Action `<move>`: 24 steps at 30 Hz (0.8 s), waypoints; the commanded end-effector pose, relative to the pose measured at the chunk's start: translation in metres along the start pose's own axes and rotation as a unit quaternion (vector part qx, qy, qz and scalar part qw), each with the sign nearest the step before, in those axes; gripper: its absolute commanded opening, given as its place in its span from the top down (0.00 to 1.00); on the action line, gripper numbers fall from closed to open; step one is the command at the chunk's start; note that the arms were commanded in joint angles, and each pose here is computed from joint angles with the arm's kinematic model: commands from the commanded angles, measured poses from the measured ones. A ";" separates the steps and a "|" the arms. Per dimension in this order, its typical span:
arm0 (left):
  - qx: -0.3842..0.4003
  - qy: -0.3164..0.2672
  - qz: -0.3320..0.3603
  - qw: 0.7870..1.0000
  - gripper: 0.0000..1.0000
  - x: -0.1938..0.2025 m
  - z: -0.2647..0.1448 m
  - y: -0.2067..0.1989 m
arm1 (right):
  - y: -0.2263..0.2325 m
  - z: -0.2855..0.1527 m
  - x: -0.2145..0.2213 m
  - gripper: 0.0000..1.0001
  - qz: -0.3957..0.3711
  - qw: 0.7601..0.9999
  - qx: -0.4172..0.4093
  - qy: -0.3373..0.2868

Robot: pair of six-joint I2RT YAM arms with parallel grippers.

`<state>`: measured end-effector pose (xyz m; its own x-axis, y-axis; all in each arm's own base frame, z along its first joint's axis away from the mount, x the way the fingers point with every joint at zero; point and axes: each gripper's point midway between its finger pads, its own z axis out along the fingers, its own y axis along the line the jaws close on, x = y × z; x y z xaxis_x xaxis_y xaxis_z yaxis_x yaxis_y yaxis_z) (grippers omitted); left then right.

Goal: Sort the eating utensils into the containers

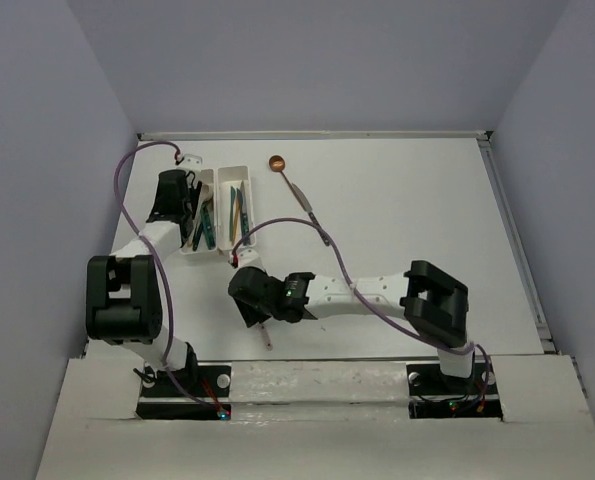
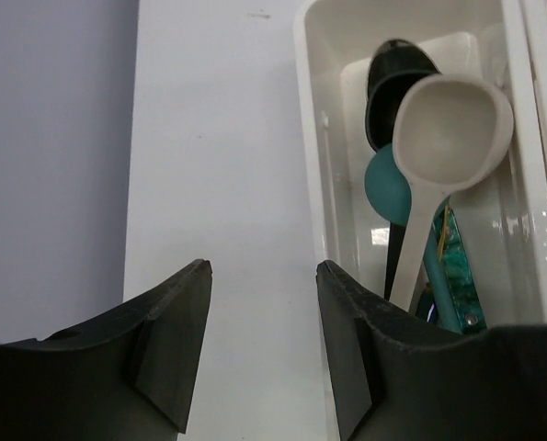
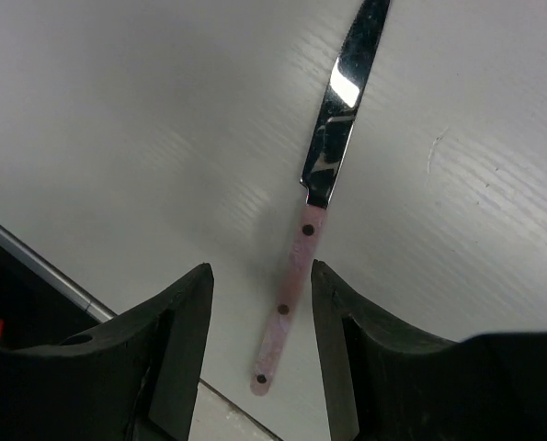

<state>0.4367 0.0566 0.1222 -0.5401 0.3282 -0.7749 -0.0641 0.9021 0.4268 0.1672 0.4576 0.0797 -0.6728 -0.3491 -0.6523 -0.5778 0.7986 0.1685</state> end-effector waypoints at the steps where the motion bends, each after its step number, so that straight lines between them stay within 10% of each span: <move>1: 0.033 0.003 -0.007 0.999 0.39 0.019 -0.011 0.003 | -0.006 0.006 0.014 0.47 0.022 0.999 0.028 0.040; 24: 0.070 0.017 0.008 0.997 0.53 0.062 -0.023 -0.010 | -0.005 0.028 0.038 0.52 0.038 0.996 0.037 0.076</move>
<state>0.3766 0.0522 0.0648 -0.6133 0.3097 -0.7266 0.0945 0.9421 0.3218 0.1567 0.4459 0.0383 -0.7681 -0.3622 -0.5280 -0.5035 0.8511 0.1487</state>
